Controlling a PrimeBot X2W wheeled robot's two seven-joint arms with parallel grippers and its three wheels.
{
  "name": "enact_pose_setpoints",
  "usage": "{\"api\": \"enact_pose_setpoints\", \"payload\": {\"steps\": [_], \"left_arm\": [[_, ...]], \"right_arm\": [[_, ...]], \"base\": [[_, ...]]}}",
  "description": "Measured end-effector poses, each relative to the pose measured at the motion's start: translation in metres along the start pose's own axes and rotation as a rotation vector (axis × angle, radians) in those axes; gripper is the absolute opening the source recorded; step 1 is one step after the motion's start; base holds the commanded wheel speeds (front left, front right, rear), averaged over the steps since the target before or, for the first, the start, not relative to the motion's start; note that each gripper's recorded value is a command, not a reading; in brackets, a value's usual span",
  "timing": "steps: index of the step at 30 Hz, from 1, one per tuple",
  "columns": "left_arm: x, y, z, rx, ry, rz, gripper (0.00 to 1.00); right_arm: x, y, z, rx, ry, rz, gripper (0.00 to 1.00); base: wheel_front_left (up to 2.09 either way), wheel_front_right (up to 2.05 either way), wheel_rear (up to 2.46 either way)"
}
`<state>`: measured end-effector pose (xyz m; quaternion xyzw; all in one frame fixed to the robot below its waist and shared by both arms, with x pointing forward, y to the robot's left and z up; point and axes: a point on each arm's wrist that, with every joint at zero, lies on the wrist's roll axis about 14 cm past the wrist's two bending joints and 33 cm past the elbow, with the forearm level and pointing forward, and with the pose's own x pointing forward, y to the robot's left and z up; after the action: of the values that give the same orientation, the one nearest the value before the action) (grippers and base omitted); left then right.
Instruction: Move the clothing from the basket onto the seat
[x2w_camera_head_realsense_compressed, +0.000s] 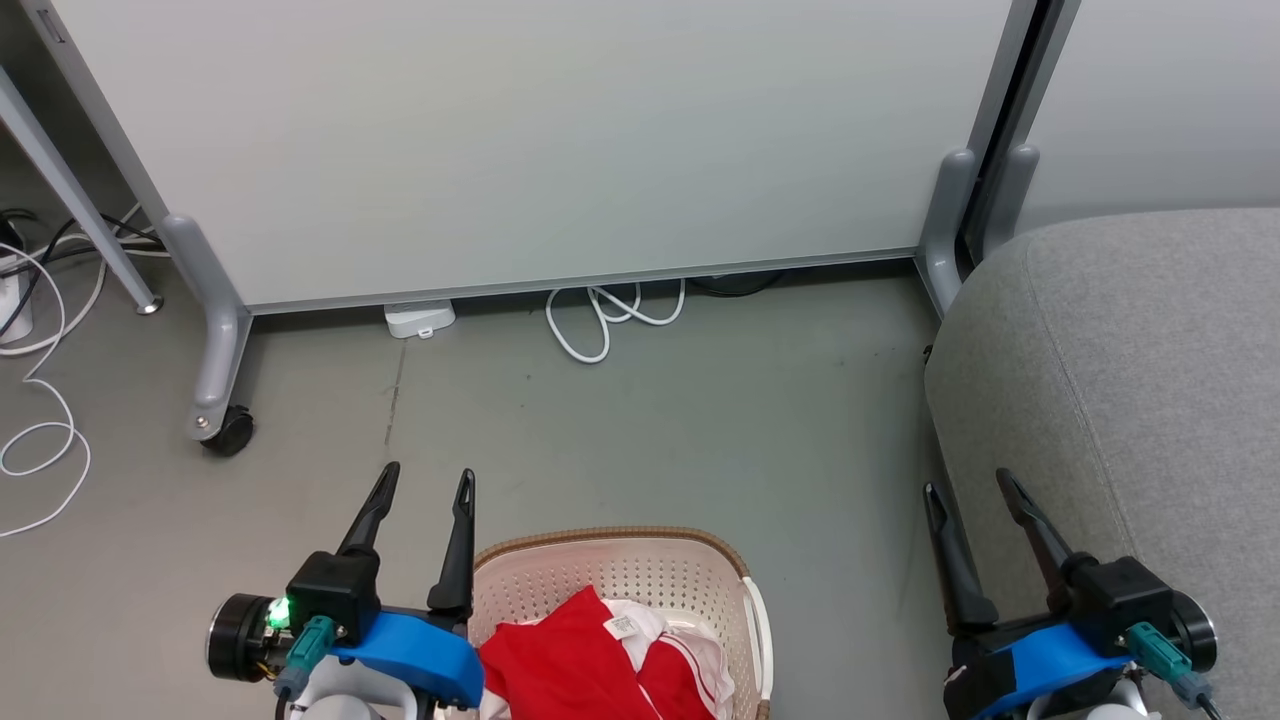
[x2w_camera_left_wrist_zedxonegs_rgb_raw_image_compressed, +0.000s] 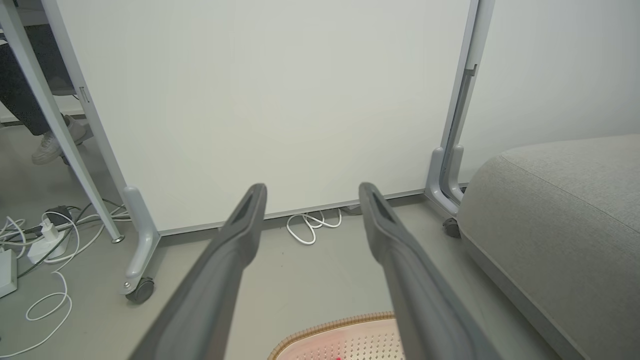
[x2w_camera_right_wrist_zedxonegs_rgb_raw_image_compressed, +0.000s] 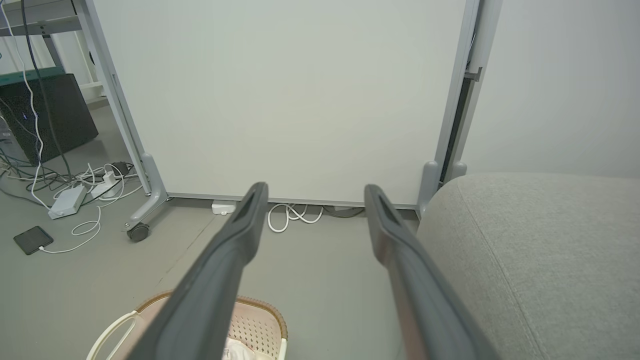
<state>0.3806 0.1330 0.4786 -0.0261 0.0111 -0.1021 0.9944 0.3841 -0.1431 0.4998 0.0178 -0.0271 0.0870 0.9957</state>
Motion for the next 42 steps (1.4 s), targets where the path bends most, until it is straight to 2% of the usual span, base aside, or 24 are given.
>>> {"api": "enact_pose_setpoints", "payload": {"steps": [21, 26, 33, 42], "left_arm": [[0.006, -0.005, -0.004, 0.000, 0.017, -0.020, 1.00], [0.023, -0.020, -0.009, 0.047, 0.040, -0.101, 1.00], [0.054, -0.049, -0.035, 0.139, 0.124, -0.291, 1.00], [0.079, -0.069, -0.109, 0.246, 0.320, -0.512, 1.00]], "right_arm": [[0.000, 0.000, -0.008, 0.012, 0.022, -0.002, 1.00], [0.005, -0.003, -0.009, 0.010, 0.023, -0.006, 1.00], [0.023, -0.014, -0.012, 0.002, 0.024, -0.027, 1.00], [0.049, -0.039, -0.031, -0.014, 0.052, -0.076, 1.00]], "base": [[0.00, 0.00, 0.00], [0.00, 0.00, 0.00], [0.00, 0.00, 0.00], [0.00, 0.00, 0.00]]}}
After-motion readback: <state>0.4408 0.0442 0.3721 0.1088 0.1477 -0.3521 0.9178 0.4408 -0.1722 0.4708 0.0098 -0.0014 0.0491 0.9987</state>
